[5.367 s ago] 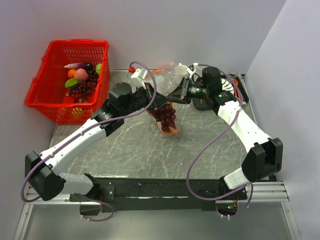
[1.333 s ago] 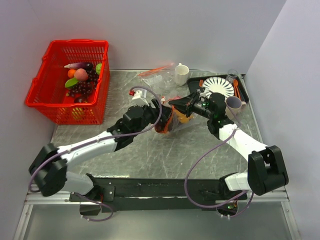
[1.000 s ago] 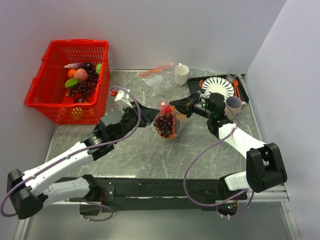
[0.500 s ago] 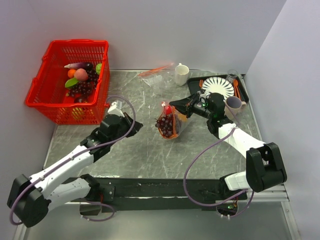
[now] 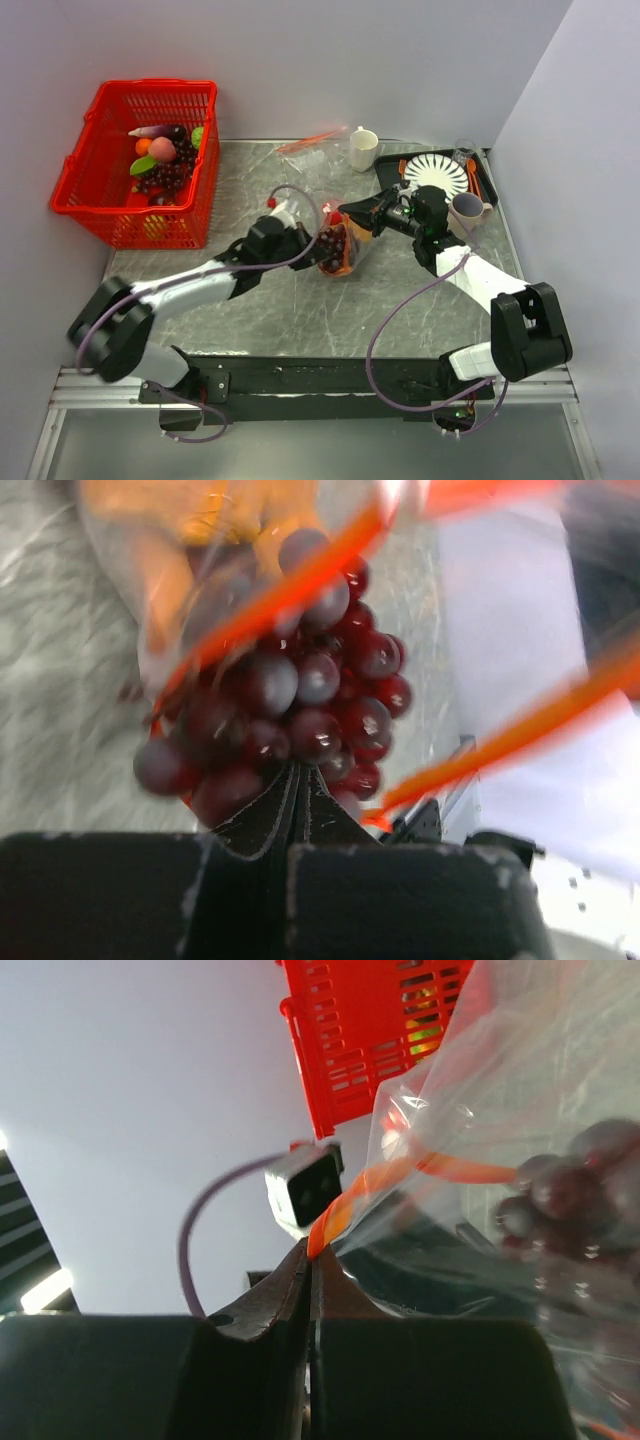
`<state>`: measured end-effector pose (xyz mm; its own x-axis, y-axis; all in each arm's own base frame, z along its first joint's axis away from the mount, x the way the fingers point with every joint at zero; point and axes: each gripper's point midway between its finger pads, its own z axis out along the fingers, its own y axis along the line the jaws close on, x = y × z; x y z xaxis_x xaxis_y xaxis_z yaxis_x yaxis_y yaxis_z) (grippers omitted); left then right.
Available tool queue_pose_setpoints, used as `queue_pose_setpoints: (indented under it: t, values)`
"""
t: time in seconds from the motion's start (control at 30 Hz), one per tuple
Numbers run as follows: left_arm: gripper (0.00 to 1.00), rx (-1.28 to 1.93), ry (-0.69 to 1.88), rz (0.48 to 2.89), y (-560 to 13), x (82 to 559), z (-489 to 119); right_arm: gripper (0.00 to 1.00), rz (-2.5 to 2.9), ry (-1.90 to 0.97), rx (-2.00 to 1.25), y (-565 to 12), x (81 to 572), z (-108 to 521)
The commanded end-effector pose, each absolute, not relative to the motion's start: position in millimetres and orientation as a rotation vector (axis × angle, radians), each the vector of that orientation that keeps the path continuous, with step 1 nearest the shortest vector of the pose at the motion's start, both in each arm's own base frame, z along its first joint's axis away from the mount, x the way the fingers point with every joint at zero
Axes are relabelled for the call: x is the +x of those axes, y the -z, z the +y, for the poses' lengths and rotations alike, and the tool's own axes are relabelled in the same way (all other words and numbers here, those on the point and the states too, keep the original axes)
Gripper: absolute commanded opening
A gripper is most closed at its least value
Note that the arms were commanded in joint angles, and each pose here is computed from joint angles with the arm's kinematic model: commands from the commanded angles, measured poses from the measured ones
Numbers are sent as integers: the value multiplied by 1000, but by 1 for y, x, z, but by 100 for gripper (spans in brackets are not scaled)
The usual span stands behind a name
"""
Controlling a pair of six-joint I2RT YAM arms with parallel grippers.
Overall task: Place the food in the zip-top bag and seal the zipper
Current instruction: Place the fake fruit in the zipper food storage bag.
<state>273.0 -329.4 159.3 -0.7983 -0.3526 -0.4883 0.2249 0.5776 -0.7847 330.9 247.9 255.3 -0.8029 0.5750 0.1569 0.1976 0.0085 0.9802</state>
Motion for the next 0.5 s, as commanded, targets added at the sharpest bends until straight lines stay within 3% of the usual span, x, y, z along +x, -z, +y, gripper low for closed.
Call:
queue_pose_setpoints:
  t: [0.0, 0.23, 0.47]
  values:
    - [1, -55, 1261, 2068, -198, 312, -369, 5, 1889, -1901, 668, -301, 331, 246]
    - [1, -73, 1033, 2018, -199, 377, -380, 5, 1882, -1920, 674, -300, 322, 244]
    - [1, -88, 922, 1987, -203, 385, -363, 4, 1878, -1937, 666, -303, 324, 244]
